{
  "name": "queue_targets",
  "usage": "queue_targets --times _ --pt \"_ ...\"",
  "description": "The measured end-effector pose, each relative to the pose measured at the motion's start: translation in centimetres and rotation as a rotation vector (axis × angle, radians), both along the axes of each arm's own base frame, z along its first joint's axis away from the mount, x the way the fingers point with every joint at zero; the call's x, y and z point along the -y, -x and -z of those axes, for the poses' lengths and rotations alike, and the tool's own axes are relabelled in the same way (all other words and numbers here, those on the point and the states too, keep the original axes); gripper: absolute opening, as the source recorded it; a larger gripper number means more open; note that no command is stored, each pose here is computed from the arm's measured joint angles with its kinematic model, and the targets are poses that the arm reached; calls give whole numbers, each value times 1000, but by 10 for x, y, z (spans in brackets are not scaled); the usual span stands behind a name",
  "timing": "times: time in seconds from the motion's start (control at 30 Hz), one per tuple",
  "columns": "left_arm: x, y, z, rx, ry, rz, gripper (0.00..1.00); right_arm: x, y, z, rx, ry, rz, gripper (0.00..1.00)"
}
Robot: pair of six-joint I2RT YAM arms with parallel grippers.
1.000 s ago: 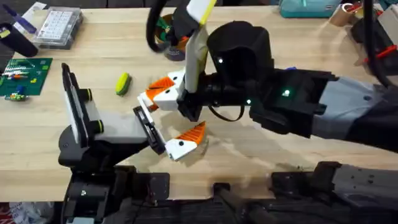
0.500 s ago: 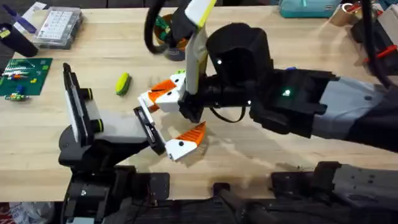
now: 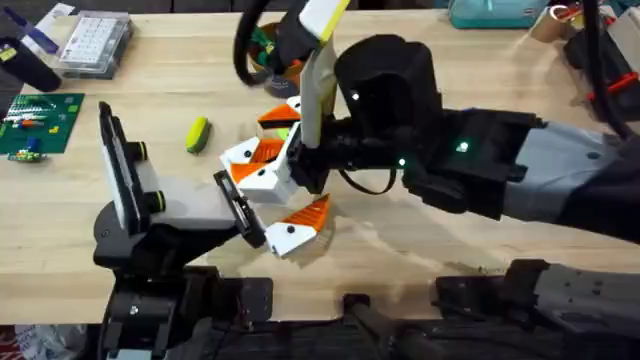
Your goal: Pick up the gripper from the table and insert it into the empty holder that is missing its gripper. Then pick up a screw, insert it into the mounting hole, and use the screwdriver to tighten it. Finally, clean up the table by picking up the vegetable and placing it into the bucket.
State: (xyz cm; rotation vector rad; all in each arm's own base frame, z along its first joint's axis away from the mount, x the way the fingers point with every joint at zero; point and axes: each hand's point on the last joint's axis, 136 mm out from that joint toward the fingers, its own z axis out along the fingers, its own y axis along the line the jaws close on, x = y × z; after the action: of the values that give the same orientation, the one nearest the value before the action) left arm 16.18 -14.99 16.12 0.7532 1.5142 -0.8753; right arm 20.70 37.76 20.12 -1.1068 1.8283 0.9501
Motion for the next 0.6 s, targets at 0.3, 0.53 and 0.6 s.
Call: queue_targets --times 0.3,0.53,0.6 --pt "0 0 0 1 -1 -2 987 -6 0 -13 33 -48 -9 992" --pt "0 0 0 1 -1 -2 987 -9 2 -17 19 -67 -16 992" --pt "0 0 0 1 -1 -2 987 -7 3 -15 -6 -46 -15 992"
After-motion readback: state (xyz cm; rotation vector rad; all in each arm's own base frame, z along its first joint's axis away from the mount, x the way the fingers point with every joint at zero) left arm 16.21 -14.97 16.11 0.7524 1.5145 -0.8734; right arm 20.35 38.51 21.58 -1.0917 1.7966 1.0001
